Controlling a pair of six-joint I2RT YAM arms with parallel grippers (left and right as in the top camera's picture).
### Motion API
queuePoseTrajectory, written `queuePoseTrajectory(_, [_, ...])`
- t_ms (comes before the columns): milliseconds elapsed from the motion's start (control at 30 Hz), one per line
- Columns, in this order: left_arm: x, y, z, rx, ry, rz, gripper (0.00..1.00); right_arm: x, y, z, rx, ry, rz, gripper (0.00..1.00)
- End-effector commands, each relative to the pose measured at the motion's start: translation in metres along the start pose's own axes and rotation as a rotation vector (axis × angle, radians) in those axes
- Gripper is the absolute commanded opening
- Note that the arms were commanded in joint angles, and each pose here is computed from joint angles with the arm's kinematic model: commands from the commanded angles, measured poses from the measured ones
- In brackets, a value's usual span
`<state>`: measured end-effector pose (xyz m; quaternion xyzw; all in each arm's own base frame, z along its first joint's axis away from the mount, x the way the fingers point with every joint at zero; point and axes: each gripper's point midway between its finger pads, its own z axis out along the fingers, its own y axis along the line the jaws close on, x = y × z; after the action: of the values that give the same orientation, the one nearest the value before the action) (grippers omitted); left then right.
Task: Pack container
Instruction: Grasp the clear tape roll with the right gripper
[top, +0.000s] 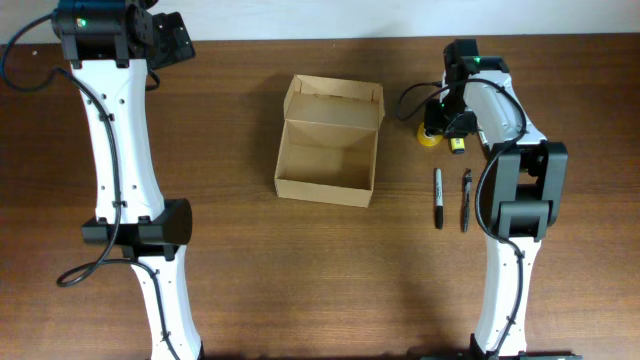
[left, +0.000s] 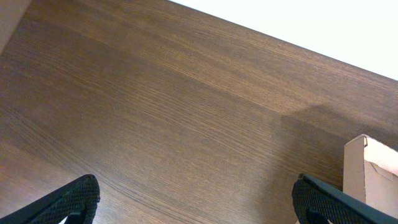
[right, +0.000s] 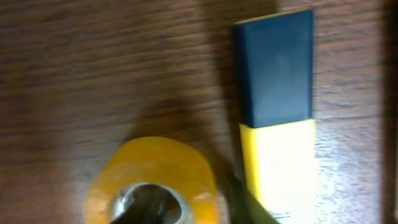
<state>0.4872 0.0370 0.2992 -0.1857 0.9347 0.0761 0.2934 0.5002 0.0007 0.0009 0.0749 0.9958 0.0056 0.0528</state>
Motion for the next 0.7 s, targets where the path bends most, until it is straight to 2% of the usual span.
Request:
queuePoseTrajectory(0, [-0.001,0.003,-0.003,-0.005,-0.004,0.011,1.0,0.007,-0.002,0.019,0.007,0.04,0.018,0.12])
queuePoseTrajectory(33, [-0.001,0.003,-0.003,-0.005,-0.004,0.012,1.0,0.007,-0.002,0.019,0.007,0.041,0.018,0.04])
queuePoseTrajectory(267, [-0.001,0.003,-0.003,-0.005,-0.004,0.012,1.0,-0.003,0.01,-0.011,-0.055,0.018,0.018,0.04])
queuePoseTrajectory(500, [-0.001,0.003,-0.003,-0.005,-0.004,0.012,1.0,-0.042,0.023,-0.12,-0.097,-0.184,0.005,0.04])
queuePoseTrajectory(667, [-0.001,0.003,-0.003,-0.005,-0.004,0.012,1.0,-0.049,0.044,-0.211,-0.135,-0.35,-0.037,0.03])
